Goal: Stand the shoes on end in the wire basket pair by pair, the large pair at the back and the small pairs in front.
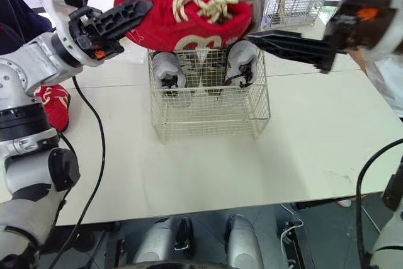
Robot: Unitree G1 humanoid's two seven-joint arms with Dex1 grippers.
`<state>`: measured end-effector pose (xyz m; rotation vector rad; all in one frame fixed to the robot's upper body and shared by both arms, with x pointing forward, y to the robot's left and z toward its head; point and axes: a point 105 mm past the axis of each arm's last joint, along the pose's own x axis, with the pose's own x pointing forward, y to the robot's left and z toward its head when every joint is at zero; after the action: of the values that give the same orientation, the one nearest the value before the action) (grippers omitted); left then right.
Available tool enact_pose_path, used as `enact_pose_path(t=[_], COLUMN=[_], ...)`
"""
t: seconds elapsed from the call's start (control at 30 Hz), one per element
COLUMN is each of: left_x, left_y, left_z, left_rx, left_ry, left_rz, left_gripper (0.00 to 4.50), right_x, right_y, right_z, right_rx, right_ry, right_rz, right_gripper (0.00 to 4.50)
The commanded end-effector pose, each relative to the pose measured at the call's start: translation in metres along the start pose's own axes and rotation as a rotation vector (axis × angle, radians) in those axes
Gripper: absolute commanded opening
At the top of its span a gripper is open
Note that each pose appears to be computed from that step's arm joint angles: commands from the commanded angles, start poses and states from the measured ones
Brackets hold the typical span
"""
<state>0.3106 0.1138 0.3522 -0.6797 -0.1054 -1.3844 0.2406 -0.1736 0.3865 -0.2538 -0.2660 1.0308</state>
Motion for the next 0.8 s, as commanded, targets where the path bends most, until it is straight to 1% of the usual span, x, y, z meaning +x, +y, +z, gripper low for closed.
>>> enact_pose_path(t=[0.03, 0.07, 0.13, 0.17, 0.3, 0.4, 0.57, 0.8], left_x=[-0.001, 0.000, 0.004, 0.006, 0.017, 0.023, 0.026, 0.028], left_y=[-0.015, -0.016, -0.015, -0.014, -0.013, -0.015, -0.013, -0.006], left_z=[0.020, 0.022, 0.022, 0.021, 0.017, 0.013, 0.006, -0.004], left_rx=[0.035, 0.032, 0.019, 0.010, -0.011, -0.023, -0.032, -0.025], left_ry=[-0.141, -0.165, -0.217, -0.236, -0.279, -0.287, -0.280, -0.256], left_rz=[-0.063, -0.072, -0.084, -0.089, -0.116, -0.137, -0.133, -0.092], left_gripper=[0.30, 0.30, 0.30, 0.30, 0.30, 0.30, 0.30, 0.30], right_x=[-0.015, -0.015, -0.006, 0.002, 0.031, 0.049, 0.068, 0.082], right_y=[-0.009, -0.011, -0.005, -0.003, -0.001, 0.002, 0.006, 0.005], right_z=[-0.003, -0.009, -0.024, -0.027, -0.025, -0.020, -0.010, -0.006], right_rx=[0.156, 0.193, 0.293, 0.352, 0.494, 0.552, 0.581, 0.590], right_ry=[-0.130, -0.152, -0.223, -0.290, -0.456, -0.534, -0.593, -0.629], right_rz=[-0.115, -0.146, -0.147, -0.144, -0.127, -0.097, -0.041, -0.004], right_gripper=[4.47, 4.47, 4.47, 4.47, 4.47, 4.47, 4.47, 4.47])
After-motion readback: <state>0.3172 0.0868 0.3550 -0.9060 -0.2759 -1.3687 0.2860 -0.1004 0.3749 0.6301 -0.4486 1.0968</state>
